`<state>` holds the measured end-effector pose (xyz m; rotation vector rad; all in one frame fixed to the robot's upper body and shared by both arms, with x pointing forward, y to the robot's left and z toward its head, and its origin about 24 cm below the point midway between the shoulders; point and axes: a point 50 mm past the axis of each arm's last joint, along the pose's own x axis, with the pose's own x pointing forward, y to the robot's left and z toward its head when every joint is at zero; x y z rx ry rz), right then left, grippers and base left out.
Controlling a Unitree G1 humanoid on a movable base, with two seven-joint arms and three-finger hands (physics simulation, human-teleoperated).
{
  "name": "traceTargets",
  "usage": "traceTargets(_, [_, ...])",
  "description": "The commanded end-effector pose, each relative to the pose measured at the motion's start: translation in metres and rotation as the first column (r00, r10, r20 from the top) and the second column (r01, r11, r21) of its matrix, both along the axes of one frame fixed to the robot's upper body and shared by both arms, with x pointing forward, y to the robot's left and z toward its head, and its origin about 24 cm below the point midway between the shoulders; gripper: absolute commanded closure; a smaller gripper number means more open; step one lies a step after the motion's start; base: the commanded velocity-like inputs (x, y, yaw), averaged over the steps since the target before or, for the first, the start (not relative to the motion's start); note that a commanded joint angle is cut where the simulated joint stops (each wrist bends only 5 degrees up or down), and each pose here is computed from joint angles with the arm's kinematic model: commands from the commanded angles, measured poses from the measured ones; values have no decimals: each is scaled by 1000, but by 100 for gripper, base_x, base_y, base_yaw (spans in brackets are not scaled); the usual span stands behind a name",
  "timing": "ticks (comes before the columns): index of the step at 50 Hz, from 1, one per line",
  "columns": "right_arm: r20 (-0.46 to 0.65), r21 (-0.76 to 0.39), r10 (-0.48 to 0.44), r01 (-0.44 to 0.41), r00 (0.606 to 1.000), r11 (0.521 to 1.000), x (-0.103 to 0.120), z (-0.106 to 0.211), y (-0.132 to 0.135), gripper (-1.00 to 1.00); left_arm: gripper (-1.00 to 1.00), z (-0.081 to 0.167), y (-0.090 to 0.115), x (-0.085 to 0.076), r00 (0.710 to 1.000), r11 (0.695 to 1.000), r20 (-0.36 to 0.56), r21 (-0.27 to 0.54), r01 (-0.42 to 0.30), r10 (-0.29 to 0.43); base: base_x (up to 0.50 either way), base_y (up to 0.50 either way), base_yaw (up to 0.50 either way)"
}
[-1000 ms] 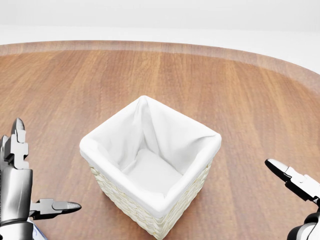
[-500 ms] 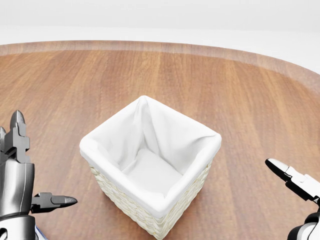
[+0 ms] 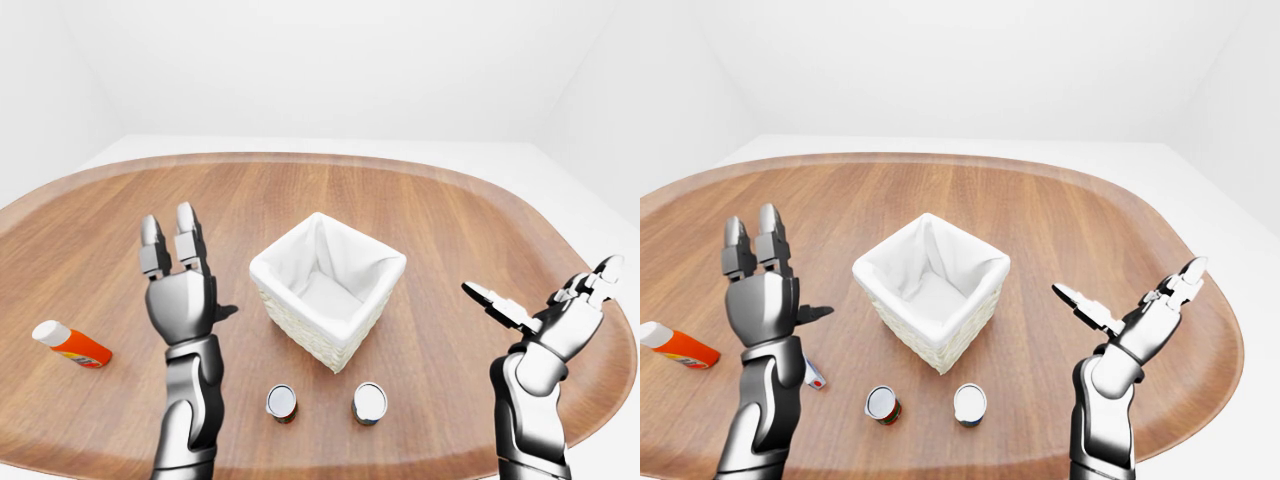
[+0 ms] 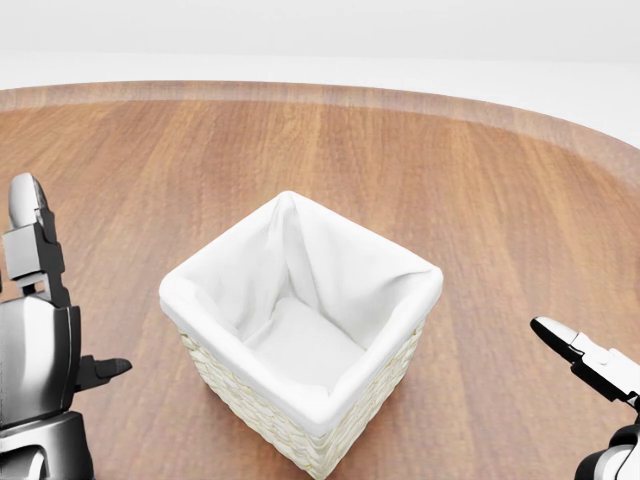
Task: Pick up the alphabet soup and the cream cheese box, and put them in the basket.
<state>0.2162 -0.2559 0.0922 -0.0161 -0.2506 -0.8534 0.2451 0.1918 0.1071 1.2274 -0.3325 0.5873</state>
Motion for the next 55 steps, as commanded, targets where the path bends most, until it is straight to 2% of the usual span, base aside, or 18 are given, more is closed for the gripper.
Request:
traceTargets(1, [0,-1,0,0,1000,1000,0,-1,0,-100,-100,-12,-4,2,1000,996,2,90,-21,21,0,0,0])
traceTargets(9, [0,-1,0,0,1000,1000,0,0,0,-100,-100,-18,-7,5,1000,984,-18,179,-20,23,0,0,0])
traceTargets(13, [1,-2,-1,1,1000,1000,0,-1,0,-100,-100,-22,-6,7,999,981,-31,195,-23,30,0,0,0])
traceTargets(20, [-1,-4,-3,3,1000,1000,-1,0,0,-100,-100,-31,-3,10,997,982,-71,188,-22,36,0,0,0])
traceTargets(53, [-7,-12,-3,3,1000,1000,-1,0,1,-100,-100,-31,-2,10,997,983,-73,185,-20,34,0,0,0])
traceTargets(55, [13,-10,-2,2,1000,1000,-3,2,1,-100,-100,-36,-1,11,995,984,-94,180,-19,36,0,0,0])
